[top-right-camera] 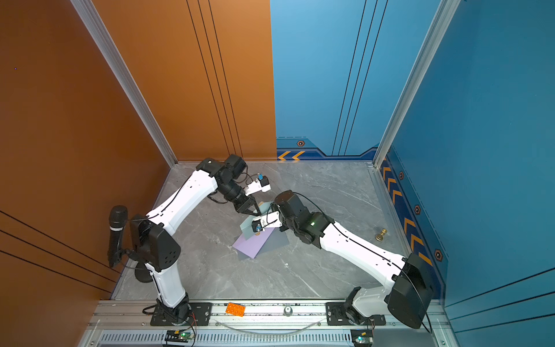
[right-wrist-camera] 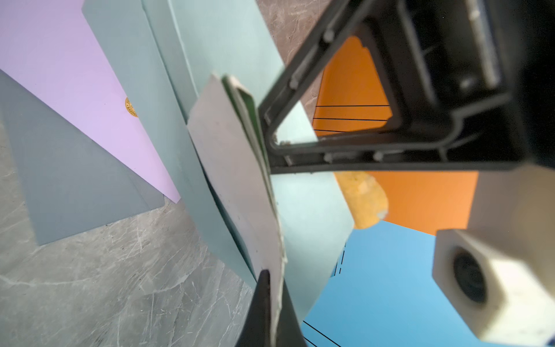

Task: Fold the letter paper in half and place it into the envelope
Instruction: Place the letter paper in the envelope.

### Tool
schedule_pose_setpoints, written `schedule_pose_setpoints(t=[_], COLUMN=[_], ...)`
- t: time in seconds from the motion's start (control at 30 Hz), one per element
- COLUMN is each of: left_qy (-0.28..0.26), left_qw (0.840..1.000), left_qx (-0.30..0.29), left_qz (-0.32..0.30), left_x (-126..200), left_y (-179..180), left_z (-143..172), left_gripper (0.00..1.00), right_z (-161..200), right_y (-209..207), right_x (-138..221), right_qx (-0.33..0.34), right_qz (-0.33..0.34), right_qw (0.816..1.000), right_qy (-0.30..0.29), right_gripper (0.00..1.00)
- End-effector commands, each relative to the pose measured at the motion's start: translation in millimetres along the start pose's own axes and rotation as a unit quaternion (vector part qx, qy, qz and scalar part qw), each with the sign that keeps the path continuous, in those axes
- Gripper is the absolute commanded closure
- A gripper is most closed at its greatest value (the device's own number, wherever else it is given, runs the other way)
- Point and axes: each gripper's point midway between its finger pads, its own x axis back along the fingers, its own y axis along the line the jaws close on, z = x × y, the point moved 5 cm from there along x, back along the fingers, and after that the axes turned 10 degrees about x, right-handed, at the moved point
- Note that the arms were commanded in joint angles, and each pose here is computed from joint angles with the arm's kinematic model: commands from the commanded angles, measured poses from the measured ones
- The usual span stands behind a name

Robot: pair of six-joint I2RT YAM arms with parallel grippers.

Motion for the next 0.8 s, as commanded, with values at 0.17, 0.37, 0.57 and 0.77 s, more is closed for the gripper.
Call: schedule_pose_setpoints(t=[0.17,0.37,0.57,0.77], left_qy=[0.000,-0.004,-0.003,0.003], left_qw=[0.999,0.999,0.999,0.999], left_qx=[-0.017,-0.020,-0.025,-0.033], left_qz=[0.027,0.025,0.026,0.026], left_x=[6.4,9.3,9.7,9.7], left_y=[-22.1,-25.0,-29.2,-38.1], left_z=[7.5,7.9,9.4,14.7], left_gripper=[1.00,1.00,1.00,1.00], right_z=[-19.0,-30.0,-34.9,-31.3], right_y=[1.7,-0.4,-2.3,1.4], right_x=[1.7,5.5,6.0,0.7], right_qx=[-0.012,-0.021,-0.025,-0.025], right_qz=[0.015,0.018,0.016,0.005], right_qw=[0.999,0.997,0.995,0.996], right_qy=[-0.040,-0.074,-0.092,-0.088], right_gripper=[1.00,1.00,1.00,1.00])
